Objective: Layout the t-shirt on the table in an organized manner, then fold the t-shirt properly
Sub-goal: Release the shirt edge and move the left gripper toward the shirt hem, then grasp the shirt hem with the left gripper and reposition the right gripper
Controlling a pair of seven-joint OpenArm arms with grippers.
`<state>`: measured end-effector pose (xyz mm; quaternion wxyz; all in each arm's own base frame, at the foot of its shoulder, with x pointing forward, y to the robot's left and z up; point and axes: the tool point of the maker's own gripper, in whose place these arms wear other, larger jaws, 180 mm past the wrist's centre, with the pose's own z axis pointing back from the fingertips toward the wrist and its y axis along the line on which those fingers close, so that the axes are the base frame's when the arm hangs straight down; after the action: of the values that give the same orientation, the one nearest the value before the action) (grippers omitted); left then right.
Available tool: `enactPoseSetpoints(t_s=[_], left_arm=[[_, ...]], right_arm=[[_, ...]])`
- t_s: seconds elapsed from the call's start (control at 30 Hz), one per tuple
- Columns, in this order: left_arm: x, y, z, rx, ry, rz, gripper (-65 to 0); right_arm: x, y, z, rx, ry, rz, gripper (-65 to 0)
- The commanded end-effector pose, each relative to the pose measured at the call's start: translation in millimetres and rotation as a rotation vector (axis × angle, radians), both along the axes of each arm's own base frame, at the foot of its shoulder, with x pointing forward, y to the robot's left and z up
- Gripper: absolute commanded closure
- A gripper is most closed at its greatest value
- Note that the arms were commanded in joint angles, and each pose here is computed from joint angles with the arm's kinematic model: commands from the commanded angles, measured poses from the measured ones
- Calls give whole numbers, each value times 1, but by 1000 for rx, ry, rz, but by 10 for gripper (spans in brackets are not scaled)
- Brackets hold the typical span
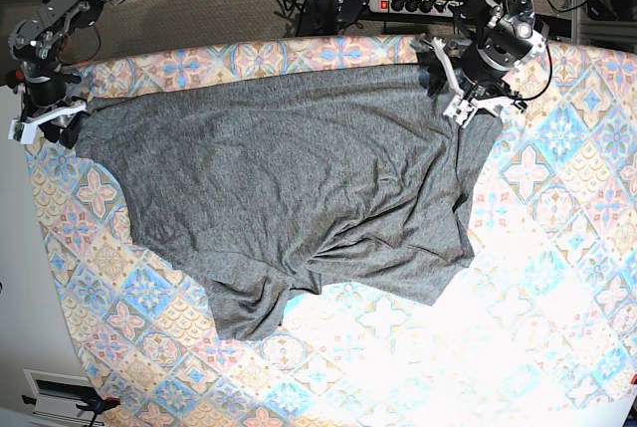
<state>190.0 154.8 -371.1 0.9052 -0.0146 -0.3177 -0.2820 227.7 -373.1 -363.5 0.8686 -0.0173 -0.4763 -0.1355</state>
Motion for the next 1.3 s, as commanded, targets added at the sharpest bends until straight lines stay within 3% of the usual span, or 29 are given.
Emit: enactPoseSetpoints(t_s=[0.0, 0.3, 0.4, 0.5, 0.7, 0.83, 0.97, 1.27], left_arm=[[23, -1, 19, -14, -92, 1, -304], [151, -6, 109, -56, -432, 28, -304], [194, -1, 109, -79, -404, 50, -304], [234, 6, 87, -131, -297, 83, -304], [275, 0, 44, -269, -195, 86, -304], [288, 5, 21, -305, -188, 100, -304], [297, 22, 0, -309, -184, 204, -304], [279, 33, -35, -294, -125, 268, -304]], right_arm=[[8, -6, 19, -33, -57, 8, -221], [9, -6, 19, -33, -59, 8, -221], [10, -6, 21, -38, -63, 9, -218], [11, 0, 25, -43, -77, 12, -218], [15, 16, 40, -62, -122, 18, -217], [15, 28, 44, -58, -143, 17, -217], [15, 35, 40, -38, -145, 13, -217], [17, 35, 40, -33, -148, 13, -217]])
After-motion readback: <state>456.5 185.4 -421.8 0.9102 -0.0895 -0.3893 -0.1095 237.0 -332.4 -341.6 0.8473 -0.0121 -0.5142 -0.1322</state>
